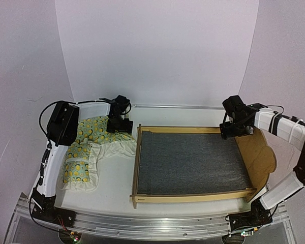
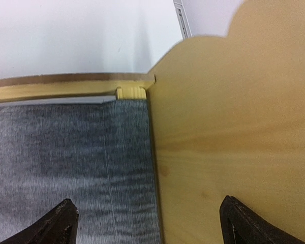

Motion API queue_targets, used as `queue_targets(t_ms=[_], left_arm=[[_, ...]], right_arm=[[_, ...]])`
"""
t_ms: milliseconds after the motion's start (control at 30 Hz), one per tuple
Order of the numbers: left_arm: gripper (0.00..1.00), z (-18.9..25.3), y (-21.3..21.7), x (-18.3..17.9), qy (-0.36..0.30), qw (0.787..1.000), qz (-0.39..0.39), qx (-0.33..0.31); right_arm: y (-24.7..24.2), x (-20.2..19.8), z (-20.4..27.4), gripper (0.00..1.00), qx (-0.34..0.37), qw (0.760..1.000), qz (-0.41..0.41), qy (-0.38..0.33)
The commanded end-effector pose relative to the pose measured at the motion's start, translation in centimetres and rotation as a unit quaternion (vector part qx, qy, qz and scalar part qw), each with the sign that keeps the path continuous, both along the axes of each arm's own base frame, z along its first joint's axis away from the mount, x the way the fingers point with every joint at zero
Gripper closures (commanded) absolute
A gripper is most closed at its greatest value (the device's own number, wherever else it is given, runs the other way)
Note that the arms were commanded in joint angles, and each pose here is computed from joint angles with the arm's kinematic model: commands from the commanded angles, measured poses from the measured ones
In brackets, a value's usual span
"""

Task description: Set up the pet bed

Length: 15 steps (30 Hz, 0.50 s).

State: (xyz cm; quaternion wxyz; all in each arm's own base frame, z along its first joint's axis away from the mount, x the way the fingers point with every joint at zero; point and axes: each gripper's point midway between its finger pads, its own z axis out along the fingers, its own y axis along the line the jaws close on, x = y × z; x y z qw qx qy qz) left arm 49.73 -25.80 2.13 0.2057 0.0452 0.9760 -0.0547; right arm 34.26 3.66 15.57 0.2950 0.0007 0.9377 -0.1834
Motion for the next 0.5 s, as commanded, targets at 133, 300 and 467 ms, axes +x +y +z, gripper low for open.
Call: queue_targets(t_ms=[133, 300, 467], left_arm=[[0.63, 1.8, 4.0, 1.9, -0.01, 1.0, 0.02, 0.016], [0.9, 10.3, 4.4, 2.5, -0.072, 0.997, 0.005, -0.034], [0.96, 18.6, 4.4, 1.2, -0.127, 0.988, -0.02, -0.092]], right_arm=[[3.4, 5.7, 1.9, 0.02, 0.024, 0.996, 0.078, -0.028], [9.0, 6.1, 1.9, 0.02, 0.095, 0.985, 0.142, -0.018], [17.0, 4.9, 3.2, 0.02, 0.155, 0.962, 0.223, -0.008]])
